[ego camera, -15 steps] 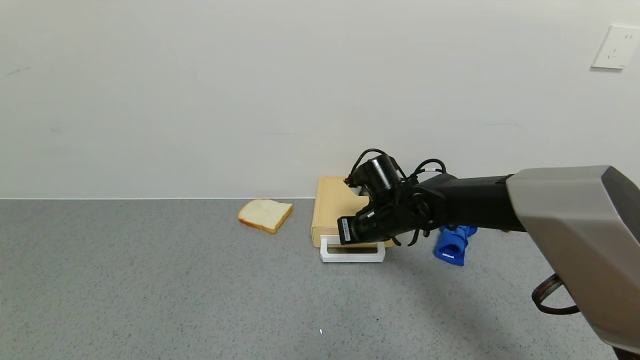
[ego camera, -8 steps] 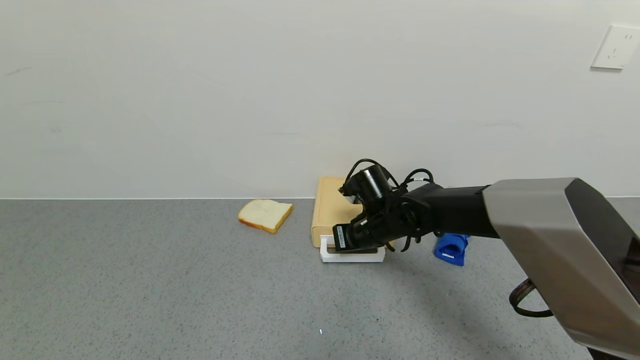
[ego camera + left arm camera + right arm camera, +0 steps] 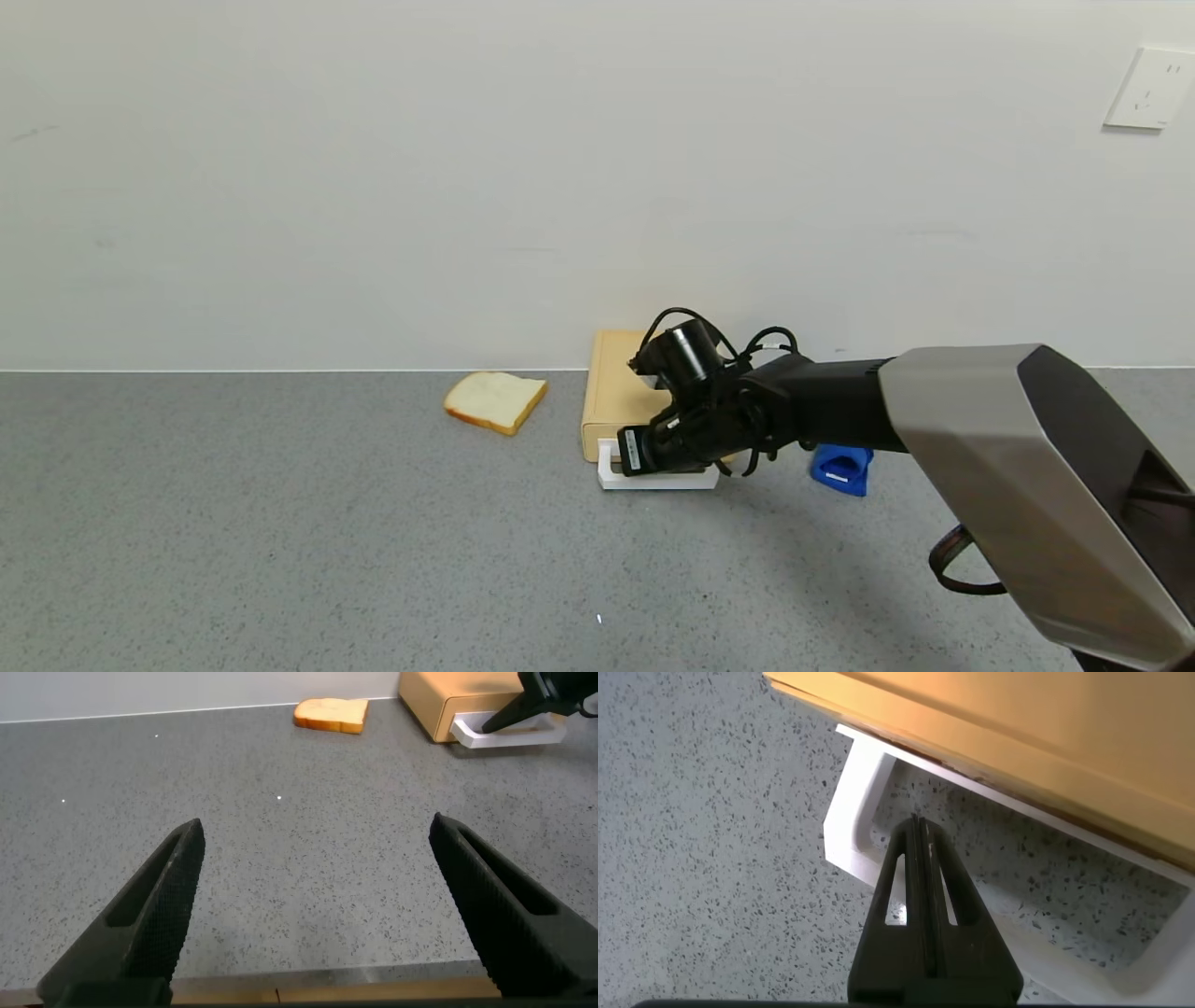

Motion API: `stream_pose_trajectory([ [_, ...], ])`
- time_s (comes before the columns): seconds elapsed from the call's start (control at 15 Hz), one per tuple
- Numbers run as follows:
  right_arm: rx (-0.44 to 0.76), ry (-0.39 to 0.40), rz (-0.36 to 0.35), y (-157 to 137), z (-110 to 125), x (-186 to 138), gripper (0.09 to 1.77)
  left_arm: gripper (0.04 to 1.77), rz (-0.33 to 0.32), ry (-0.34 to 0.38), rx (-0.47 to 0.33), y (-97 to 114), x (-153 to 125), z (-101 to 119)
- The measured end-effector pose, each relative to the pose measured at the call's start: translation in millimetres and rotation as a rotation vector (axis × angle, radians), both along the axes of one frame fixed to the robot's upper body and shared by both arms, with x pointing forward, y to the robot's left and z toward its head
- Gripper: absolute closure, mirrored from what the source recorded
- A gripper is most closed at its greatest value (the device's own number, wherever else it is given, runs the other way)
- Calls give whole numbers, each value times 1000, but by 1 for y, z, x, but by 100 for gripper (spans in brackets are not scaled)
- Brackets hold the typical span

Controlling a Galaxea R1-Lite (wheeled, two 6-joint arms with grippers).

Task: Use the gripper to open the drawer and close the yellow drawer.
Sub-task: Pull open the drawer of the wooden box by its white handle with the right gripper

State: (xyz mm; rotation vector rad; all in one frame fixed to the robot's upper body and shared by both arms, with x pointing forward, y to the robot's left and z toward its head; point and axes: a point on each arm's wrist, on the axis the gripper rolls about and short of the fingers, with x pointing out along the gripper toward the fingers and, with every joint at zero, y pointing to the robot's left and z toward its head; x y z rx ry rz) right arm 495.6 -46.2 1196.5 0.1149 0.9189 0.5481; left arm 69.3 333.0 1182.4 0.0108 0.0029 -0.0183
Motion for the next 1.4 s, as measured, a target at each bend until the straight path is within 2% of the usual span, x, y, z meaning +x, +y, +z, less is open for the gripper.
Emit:
stream_pose_trajectory([
  [0.67, -23, 58, 7, 8, -6, -10, 174, 8, 0, 0, 0, 0, 0, 0],
  [1.0, -51, 142, -8, 11, -9, -22, 174, 8, 0, 0, 0, 0, 0, 0],
  [1.4, -77, 209, -21, 13, -7, -33, 174, 8, 0, 0, 0, 0, 0, 0],
])
